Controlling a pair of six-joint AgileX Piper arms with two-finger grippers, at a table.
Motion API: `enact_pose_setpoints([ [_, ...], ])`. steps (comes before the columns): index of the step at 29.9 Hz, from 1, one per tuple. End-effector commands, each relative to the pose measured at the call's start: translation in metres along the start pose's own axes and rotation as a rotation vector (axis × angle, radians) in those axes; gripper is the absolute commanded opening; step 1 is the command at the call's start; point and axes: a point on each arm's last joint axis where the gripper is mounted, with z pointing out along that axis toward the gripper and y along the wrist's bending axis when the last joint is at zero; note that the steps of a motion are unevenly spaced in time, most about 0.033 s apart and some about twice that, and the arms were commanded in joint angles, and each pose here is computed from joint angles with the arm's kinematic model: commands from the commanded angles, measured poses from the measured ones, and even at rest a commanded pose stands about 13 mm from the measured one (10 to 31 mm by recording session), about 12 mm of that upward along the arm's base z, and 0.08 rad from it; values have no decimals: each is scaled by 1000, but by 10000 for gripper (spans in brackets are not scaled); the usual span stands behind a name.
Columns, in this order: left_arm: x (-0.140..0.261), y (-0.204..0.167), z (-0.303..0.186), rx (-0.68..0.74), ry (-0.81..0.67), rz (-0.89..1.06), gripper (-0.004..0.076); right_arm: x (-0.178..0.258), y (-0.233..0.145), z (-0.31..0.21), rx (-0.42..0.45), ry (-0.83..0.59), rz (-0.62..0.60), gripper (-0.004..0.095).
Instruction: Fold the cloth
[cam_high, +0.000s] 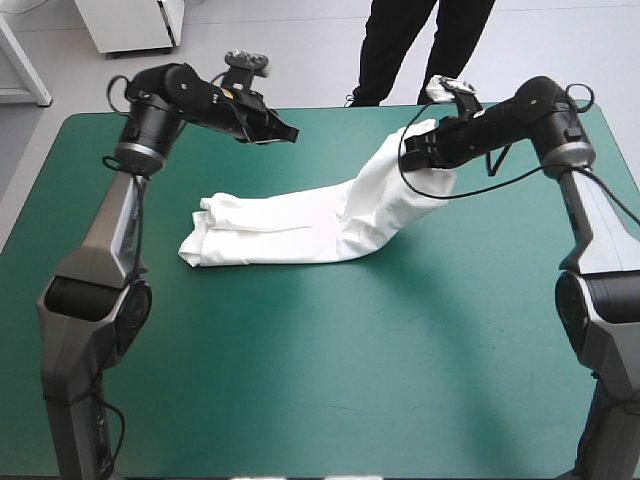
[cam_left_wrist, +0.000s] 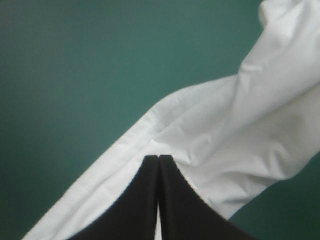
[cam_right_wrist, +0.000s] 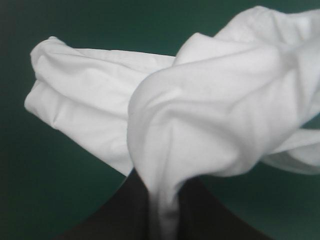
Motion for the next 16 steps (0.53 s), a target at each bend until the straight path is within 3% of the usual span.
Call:
enact_pose_setpoints([
  [1, -14, -32, -94, -51, -147, 51, -9, -14, 62, -20, -91, -127, -109, -15],
  [8, -9, -61, -182, -139, -301, 87, -9, -19, 119, 2, -142, -185, -221, -15],
  [16, 17, -90, -234, -184, -343, 111, -9, -20, 144, 39, -186, -165, -261, -15],
])
